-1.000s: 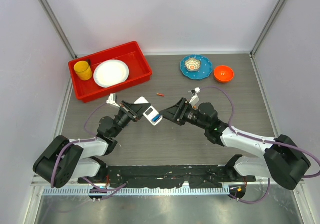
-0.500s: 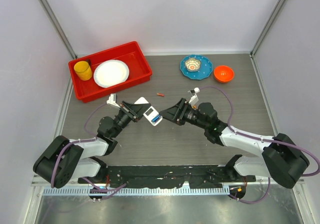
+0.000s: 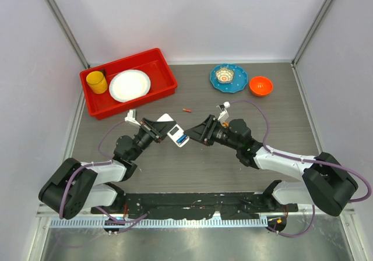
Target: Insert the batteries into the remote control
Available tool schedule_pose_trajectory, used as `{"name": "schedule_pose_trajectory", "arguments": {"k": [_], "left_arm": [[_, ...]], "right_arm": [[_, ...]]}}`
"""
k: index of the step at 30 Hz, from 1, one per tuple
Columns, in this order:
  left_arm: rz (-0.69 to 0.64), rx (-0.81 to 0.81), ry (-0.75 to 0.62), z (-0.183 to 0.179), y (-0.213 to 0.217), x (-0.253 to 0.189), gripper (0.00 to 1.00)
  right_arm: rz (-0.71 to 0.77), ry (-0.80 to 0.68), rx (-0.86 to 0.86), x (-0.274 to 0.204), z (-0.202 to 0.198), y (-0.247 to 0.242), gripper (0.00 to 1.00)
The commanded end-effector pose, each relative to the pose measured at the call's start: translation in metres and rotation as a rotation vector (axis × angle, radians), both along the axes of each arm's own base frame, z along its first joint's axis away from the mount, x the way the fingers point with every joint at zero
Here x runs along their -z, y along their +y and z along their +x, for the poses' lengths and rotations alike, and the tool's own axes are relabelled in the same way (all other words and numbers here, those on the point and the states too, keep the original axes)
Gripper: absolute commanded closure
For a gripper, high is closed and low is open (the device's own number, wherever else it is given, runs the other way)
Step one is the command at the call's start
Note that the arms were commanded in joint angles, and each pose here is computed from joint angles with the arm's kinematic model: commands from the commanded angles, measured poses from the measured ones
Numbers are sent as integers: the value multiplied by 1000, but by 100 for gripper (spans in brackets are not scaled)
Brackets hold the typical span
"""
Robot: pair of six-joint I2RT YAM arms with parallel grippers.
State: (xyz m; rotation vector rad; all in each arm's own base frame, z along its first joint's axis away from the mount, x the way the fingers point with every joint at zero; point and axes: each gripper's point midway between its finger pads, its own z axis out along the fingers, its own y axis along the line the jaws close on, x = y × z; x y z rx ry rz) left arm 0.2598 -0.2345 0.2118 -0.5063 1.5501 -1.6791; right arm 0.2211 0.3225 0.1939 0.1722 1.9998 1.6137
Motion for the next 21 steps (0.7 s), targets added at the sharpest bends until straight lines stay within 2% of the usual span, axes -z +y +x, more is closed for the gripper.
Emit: {"name": "schedule_pose_trajectory", "arguments": {"k": [1, 12, 21], "left_arm": [[-163, -8, -259, -16, 11, -75, 100], [-169, -14, -259, -16, 12, -76, 100], [-173, -14, -262, -16, 12, -78, 100]], "right_arm": [[13, -22, -50, -9, -7, 11, 52], [-2, -12, -50, -2, -8, 13, 65], [-7, -5, -61, 2, -11, 18, 71]]}}
